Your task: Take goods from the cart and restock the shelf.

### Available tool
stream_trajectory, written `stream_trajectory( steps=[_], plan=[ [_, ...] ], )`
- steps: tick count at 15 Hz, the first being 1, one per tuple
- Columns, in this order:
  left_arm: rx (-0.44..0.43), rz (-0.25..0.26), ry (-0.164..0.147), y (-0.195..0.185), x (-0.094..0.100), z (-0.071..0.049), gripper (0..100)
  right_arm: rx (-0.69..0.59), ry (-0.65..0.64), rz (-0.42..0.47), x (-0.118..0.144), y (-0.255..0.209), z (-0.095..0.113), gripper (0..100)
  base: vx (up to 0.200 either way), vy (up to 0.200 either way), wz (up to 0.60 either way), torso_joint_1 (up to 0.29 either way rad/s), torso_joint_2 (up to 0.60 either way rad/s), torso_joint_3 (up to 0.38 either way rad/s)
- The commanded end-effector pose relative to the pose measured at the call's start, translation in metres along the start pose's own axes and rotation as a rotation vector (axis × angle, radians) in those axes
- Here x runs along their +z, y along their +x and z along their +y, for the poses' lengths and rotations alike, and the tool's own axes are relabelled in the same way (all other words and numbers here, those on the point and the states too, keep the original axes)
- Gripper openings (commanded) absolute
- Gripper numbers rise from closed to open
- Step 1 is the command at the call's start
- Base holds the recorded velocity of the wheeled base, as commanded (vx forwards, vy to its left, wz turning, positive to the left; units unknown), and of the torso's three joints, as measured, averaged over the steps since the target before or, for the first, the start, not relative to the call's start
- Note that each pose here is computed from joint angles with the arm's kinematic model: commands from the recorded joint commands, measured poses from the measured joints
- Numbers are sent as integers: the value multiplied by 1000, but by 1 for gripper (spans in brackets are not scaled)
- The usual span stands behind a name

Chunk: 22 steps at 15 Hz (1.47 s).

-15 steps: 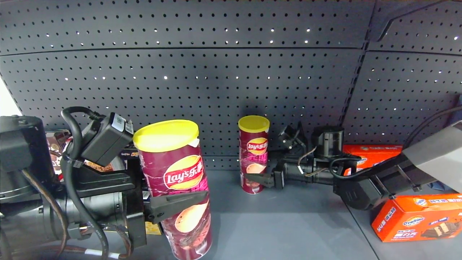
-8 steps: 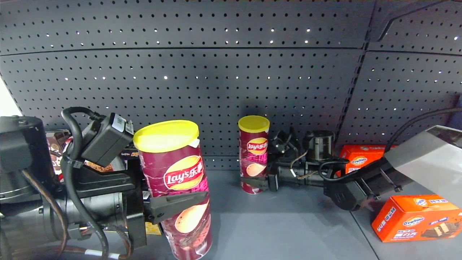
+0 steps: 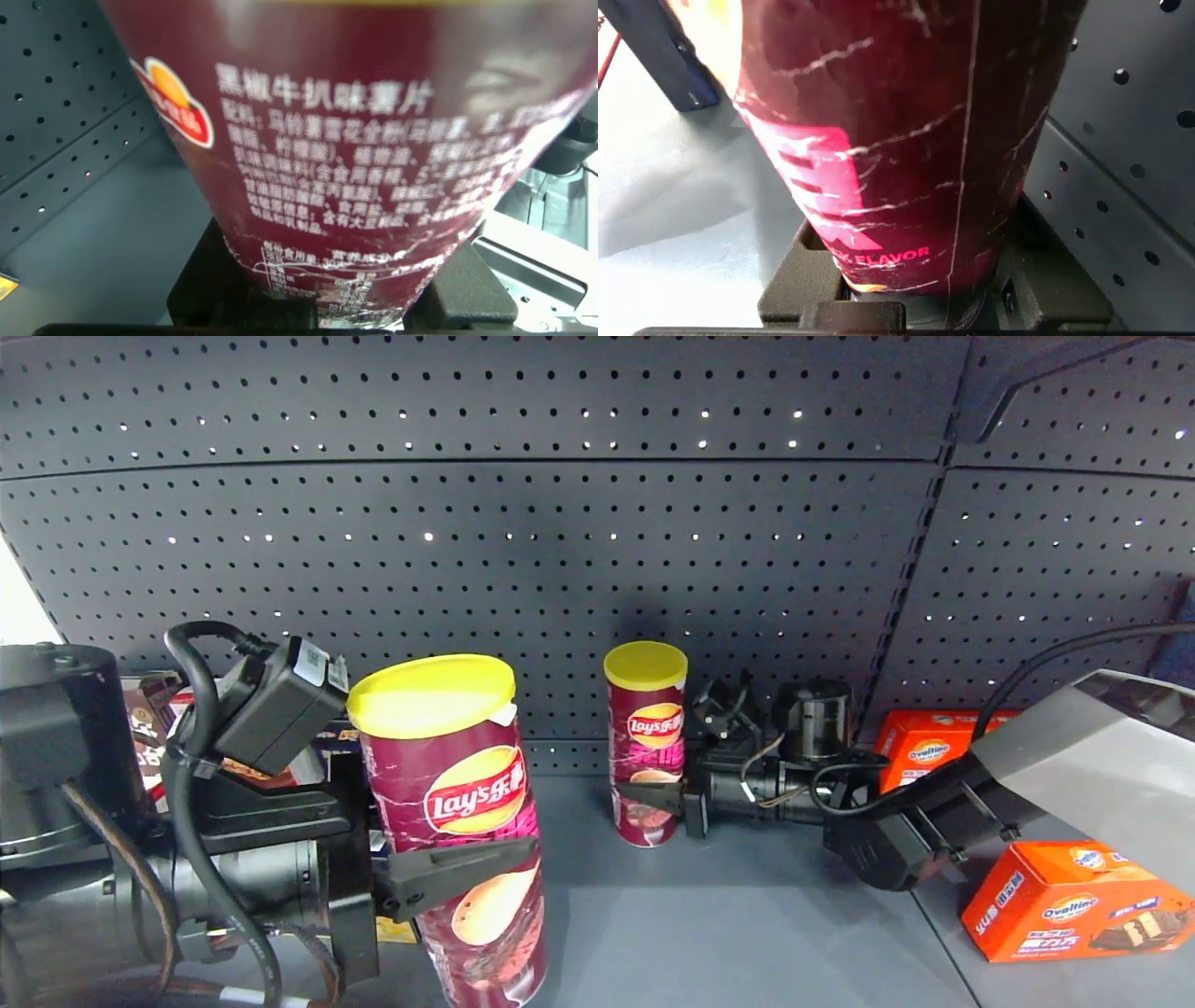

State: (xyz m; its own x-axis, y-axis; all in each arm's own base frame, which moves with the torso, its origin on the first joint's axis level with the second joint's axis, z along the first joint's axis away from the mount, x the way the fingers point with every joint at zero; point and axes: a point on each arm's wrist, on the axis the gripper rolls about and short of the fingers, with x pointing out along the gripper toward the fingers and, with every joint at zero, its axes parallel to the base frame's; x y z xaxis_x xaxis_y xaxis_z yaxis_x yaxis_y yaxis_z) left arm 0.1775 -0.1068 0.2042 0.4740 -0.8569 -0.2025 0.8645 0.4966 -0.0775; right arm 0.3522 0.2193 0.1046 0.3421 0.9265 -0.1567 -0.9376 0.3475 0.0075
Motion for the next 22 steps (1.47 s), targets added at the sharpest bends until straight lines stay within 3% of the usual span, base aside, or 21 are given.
stream_trajectory(
  steps=[1,8,13,18,22],
  plan=[
    [1,0,-1,0,0,0,0,9,-9,-8,10,-6,9,0,0,0,0,0,0,0],
    [6,6,-3,-1,-3,-2,0,-31,-13,-24,30,-49,50,0,0,0,0,0,0,0],
    [12,5,-2,-2,-2,-2,0,17,25,-46,16,-78,96,0,0,0,0,0,0,0],
    [2,3,2,1,-1,-6,0,49,47,-43,0,-83,120,0,0,0,0,0,0,0],
    [15,7,0,1,-2,-5,0,70,64,-13,-8,-79,125,0,0,0,0,0,0,0]
  ],
)
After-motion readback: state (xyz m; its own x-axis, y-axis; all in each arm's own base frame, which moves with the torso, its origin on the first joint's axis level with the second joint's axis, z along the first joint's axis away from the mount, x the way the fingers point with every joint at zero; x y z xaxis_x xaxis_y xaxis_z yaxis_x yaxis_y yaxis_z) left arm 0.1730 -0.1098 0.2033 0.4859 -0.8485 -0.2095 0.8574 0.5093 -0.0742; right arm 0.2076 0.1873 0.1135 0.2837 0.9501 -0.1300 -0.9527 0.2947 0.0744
